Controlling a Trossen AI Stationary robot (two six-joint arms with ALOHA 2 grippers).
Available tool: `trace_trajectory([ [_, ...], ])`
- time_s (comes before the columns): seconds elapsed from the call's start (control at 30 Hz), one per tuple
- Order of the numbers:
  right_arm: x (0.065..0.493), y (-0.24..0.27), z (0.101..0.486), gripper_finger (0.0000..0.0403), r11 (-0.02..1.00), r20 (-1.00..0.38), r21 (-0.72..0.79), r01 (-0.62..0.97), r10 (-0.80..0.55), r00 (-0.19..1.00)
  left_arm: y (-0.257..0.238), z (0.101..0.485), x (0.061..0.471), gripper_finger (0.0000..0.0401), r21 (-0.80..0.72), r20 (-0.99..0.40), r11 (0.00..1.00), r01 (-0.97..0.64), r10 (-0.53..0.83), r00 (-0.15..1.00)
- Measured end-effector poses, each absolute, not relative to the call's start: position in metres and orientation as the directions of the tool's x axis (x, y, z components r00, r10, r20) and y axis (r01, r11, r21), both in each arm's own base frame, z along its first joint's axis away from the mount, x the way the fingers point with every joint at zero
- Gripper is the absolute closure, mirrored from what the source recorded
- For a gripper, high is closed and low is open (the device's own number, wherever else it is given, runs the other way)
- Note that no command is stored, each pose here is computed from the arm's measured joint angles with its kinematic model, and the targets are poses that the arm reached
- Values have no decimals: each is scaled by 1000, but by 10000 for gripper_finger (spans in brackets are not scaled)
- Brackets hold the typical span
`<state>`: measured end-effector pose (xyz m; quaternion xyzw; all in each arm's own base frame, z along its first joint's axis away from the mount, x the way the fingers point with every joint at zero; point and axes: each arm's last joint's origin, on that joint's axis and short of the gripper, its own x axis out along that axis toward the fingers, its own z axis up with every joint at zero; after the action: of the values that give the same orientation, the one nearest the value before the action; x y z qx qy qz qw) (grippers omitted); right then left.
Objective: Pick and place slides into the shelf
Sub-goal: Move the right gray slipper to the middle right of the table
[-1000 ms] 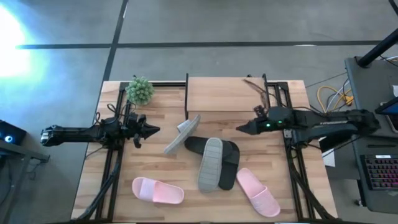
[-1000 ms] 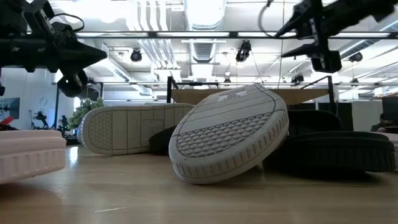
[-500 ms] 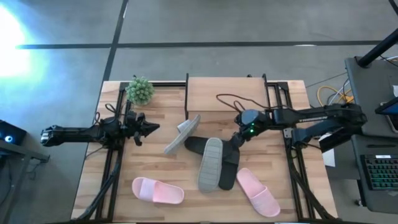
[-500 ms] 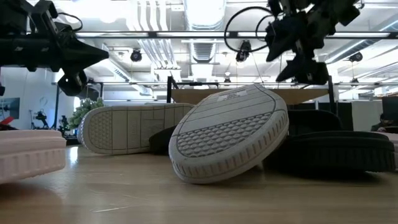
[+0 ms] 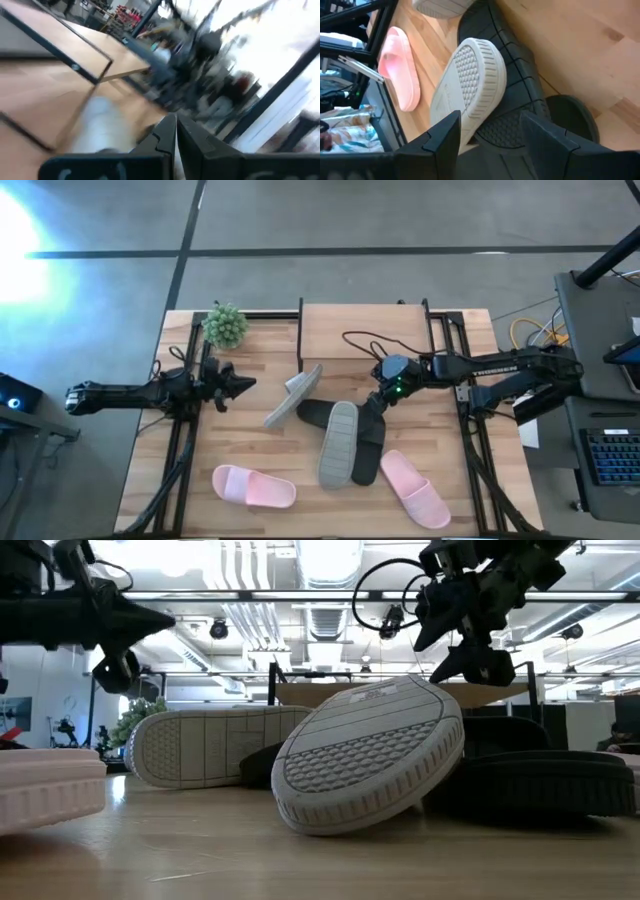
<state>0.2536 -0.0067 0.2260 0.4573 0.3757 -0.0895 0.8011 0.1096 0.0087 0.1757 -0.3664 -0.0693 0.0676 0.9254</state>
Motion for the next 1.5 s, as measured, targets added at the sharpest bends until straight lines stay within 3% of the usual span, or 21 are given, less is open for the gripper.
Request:
trace_trajectory([
  [0.07,254,-7,227,207,557,-674,675,484,200,711,9,180,109,399,-770,126,637,-28,196,973],
  [0.3,260,-7,228,207,545,-646,698,464,199,737,10,186,108,399,-766,187,643,-6,231,955],
  [0.53,266,-7,217,207,594,-674,659,461,196,712,15,188,106,399,-789,194,605,-104,407,893],
  [0.9,281,-8,198,207,570,-684,668,478,217,697,15,189,106,399,-781,203,616,-102,405,892],
  [1.03,286,-8,203,207,525,-662,699,485,218,717,15,188,106,399,-758,201,641,-120,405,892],
  [1.27,293,-8,218,207,531,-626,719,448,216,749,15,188,107,399,-753,194,649,-107,373,907],
  [1.5,291,-9,215,207,511,-661,699,501,194,725,14,185,110,399,-749,172,652,-117,362,916],
])
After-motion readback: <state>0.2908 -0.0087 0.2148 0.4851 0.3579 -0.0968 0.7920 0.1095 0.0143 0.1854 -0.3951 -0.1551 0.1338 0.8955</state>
